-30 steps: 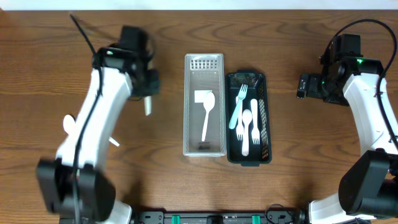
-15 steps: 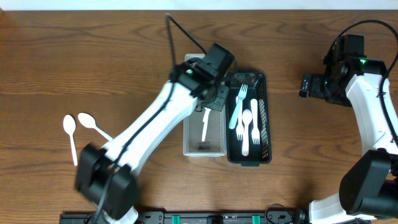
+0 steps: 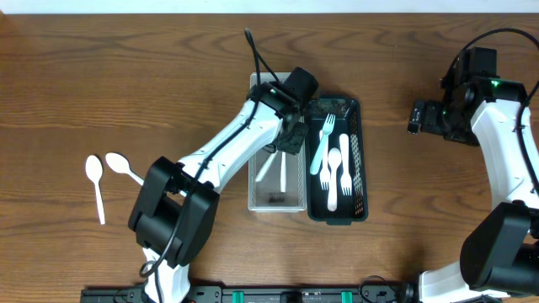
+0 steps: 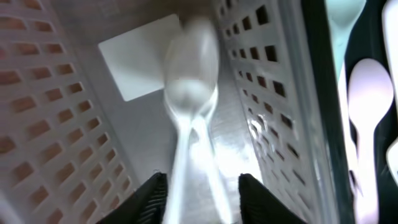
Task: Pack container
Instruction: 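Carry the spoon into the white basket and release it, then move the left gripper left and grasp the next white spoon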
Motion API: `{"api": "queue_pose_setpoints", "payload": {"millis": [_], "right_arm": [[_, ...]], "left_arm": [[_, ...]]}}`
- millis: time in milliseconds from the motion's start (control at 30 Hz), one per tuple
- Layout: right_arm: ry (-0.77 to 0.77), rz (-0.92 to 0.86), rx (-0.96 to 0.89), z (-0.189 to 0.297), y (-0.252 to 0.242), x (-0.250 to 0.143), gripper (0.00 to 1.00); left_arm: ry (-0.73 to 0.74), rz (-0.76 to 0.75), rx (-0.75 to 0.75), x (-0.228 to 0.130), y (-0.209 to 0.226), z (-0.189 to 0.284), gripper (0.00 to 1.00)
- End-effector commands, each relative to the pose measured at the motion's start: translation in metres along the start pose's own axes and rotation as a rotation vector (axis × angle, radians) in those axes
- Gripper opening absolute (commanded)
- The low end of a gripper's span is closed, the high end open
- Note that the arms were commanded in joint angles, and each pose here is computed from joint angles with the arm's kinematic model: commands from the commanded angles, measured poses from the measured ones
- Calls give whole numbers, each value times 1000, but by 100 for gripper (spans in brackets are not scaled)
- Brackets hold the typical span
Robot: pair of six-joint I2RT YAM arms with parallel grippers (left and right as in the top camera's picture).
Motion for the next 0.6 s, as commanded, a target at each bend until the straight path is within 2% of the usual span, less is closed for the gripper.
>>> {"api": "queue_pose_setpoints", "payload": {"millis": [0,167,300,500,567], "right_arm": [[-4,9,0,1,-2,0,99],[-5,8,0,1,-2,0,99],[-7,9,1,1,-2,1,99],[-6,20,1,1,-2,1,99],[-6,20,1,1,-2,1,99]], "left_arm": [[-64,52,24,2,23,32,47],[-179,172,147,-12,80,102,63],[-239,336,213,-49,137,159,85],[-249,742,307,-123,225,201,99],[-237,878,298,-143,246,199,98]]}}
Point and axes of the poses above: each gripper's point midway between its finger pads, its own z axis back along the fingers, its own y axis along the line the jaws close on, x = y × z, the point moved 4 cm from there along z, back along the fingers, and after that the axes turned 8 degrees about -z, right-handed, at the moved point
